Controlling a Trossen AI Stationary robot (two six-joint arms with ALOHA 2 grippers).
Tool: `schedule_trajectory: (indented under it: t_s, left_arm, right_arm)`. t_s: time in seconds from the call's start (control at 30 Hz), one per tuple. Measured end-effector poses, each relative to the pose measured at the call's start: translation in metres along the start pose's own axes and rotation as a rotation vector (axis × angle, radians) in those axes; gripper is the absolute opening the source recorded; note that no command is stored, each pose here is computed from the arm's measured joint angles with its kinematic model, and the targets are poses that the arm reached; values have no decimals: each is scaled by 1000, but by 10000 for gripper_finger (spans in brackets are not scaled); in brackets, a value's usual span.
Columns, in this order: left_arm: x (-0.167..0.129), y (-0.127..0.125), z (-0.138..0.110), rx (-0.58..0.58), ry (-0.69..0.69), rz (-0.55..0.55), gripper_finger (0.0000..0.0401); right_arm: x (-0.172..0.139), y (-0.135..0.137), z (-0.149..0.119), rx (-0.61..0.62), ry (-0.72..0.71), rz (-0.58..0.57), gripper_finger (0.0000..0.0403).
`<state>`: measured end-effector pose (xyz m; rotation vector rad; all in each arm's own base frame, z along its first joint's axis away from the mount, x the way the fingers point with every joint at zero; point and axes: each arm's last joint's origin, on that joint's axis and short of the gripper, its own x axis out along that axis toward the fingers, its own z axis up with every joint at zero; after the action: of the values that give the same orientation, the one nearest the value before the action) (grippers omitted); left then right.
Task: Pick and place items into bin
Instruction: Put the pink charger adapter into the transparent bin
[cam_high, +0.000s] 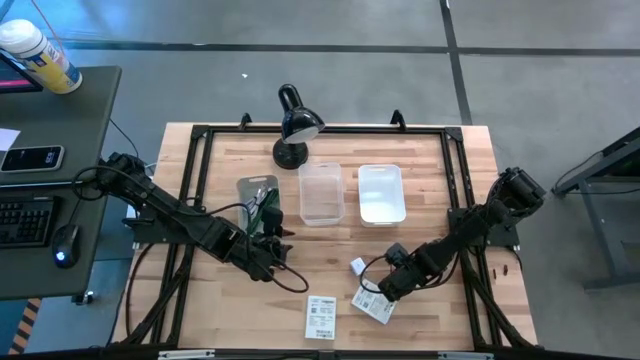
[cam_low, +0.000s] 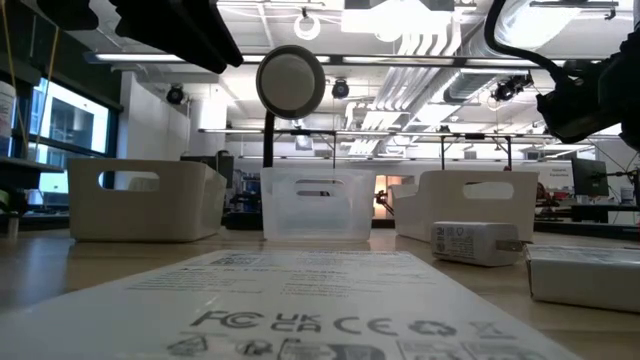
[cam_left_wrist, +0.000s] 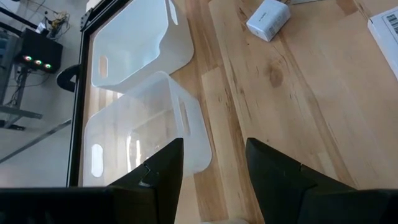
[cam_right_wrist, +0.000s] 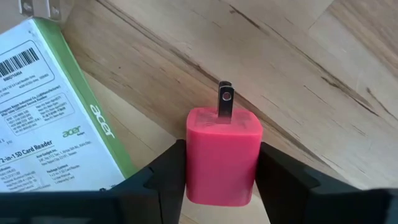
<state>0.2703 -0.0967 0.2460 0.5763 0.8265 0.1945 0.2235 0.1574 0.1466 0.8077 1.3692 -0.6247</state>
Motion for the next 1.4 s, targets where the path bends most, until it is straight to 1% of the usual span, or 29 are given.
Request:
schedule_trajectory:
  t_s: [0.17,0.37,0.63,0.73,0.93,1.1,1.23,1.4]
  left_arm:
    - [0,0,0,2,0,0,161]
    - [0,0,0,4,0,2,161]
    - [0,0,0,4,0,6,161]
    - [0,0,0,3,0,7,161]
    - [0,1,1,-4,-7,19,161]
    - [0,1,3,-17,-23,28,161]
    - [0,1,4,-29,-33,29,161]
    - [0,2,4,-38,-33,37,161]
  right_arm:
    - [0,0,0,0,4,2,159]
    - [-8,0,0,0,0,28,169]
    - [-37,-7,5,14,-80,108,156]
    - [-51,-12,8,17,-121,150,157]
    - [-82,-23,23,32,-235,257,170]
    - [-107,-36,38,42,-330,334,160]
    - [-123,-48,51,51,-406,372,155]
    - [-136,-59,72,51,-496,406,168]
